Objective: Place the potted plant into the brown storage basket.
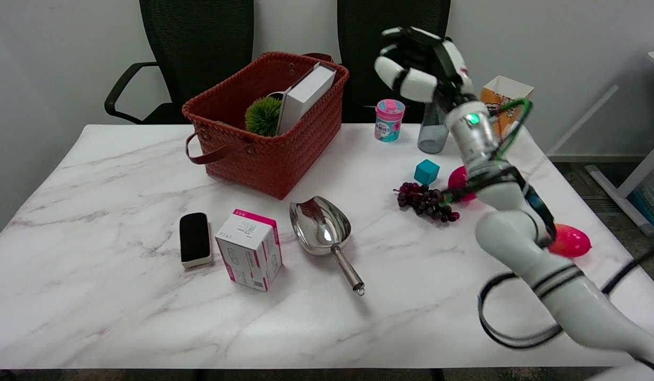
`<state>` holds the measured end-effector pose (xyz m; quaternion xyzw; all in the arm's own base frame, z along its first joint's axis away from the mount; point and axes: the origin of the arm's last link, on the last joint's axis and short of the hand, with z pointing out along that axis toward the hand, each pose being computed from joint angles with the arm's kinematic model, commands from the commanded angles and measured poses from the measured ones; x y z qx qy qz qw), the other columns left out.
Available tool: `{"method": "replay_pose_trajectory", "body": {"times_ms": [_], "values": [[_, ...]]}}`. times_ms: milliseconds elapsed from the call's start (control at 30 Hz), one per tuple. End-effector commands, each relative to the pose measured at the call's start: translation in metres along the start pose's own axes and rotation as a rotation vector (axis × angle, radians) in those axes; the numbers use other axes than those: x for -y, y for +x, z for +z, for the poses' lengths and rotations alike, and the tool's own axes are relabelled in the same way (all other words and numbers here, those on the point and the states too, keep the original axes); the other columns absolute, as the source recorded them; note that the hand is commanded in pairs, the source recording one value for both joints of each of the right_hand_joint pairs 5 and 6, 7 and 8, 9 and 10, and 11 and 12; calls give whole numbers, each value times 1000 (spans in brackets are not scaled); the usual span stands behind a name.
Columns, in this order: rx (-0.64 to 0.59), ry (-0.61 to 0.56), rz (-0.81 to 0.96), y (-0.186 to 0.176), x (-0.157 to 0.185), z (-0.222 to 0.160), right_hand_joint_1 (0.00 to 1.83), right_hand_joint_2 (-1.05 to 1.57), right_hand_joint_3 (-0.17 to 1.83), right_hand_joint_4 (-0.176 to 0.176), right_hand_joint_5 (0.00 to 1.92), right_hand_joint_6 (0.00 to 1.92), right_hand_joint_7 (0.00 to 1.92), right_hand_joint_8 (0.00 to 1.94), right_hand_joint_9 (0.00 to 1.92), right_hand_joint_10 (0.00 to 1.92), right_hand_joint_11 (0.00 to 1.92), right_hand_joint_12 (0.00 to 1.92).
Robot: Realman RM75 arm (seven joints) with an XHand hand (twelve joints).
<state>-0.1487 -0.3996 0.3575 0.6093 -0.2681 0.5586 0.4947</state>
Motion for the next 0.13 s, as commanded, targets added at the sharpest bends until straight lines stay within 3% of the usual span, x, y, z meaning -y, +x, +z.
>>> {"method": "replay_pose_trajectory", "body": {"times_ms": [33, 133], "values": [[-132, 10, -95, 46, -22, -138, 1091, 579, 718, 0, 668, 668, 847, 847, 810, 810, 791, 791], [-118, -3, -102, 45, -27, -140, 1091, 575, 726, 0, 671, 671, 849, 849, 813, 813, 791, 791]]}}
